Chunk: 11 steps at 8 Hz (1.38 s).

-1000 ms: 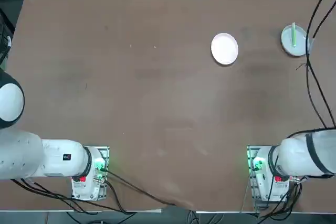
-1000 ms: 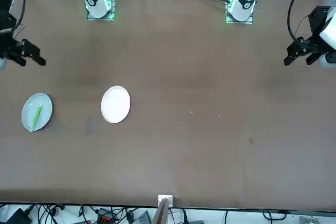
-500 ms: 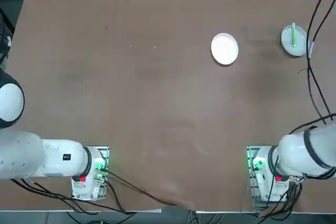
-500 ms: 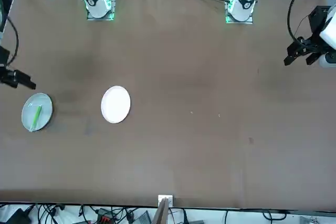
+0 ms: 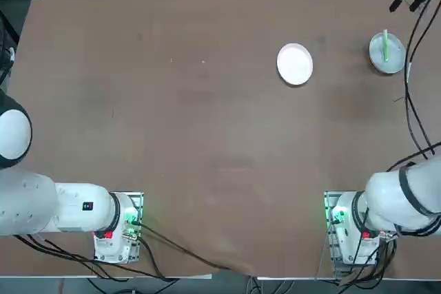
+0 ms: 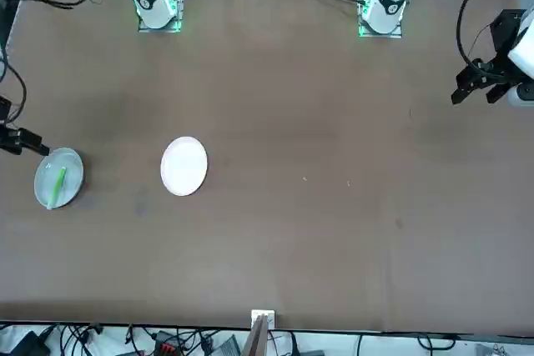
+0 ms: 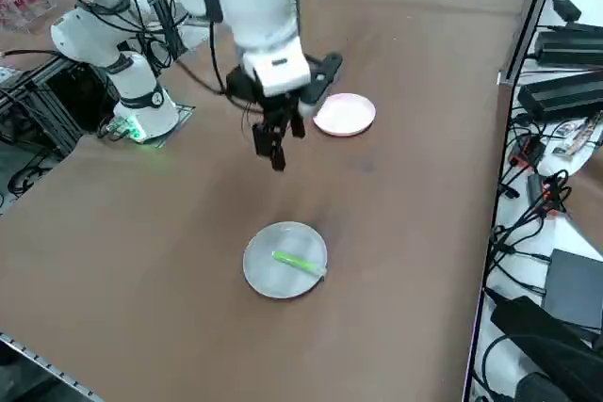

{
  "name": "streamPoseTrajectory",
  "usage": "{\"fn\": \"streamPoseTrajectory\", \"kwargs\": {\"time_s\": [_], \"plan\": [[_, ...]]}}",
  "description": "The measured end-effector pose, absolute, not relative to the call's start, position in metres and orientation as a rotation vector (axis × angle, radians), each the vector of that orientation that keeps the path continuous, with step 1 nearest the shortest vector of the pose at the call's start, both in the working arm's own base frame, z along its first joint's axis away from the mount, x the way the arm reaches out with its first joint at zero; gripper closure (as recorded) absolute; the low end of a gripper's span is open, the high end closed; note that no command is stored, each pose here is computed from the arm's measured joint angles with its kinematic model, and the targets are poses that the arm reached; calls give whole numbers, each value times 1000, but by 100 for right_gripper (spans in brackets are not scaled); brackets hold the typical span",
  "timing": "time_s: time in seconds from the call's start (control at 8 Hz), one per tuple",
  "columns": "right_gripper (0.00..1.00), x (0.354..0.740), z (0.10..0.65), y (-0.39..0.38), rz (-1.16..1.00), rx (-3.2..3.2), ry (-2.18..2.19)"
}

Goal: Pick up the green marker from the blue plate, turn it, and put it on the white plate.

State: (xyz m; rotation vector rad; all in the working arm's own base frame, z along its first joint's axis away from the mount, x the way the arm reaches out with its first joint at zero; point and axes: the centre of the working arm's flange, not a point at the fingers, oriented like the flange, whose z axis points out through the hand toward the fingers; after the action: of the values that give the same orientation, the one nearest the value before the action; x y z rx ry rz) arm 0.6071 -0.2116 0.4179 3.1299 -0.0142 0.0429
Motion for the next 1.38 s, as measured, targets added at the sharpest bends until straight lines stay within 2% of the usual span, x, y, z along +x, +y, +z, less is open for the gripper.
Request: {"fn": "streamPoseTrajectory", "kwargs": {"time_s": [0.5, 1.38], "plan": [[3, 593, 349, -233, 125, 3102, -31], [3, 599, 290, -252, 177, 3076, -56]]}}
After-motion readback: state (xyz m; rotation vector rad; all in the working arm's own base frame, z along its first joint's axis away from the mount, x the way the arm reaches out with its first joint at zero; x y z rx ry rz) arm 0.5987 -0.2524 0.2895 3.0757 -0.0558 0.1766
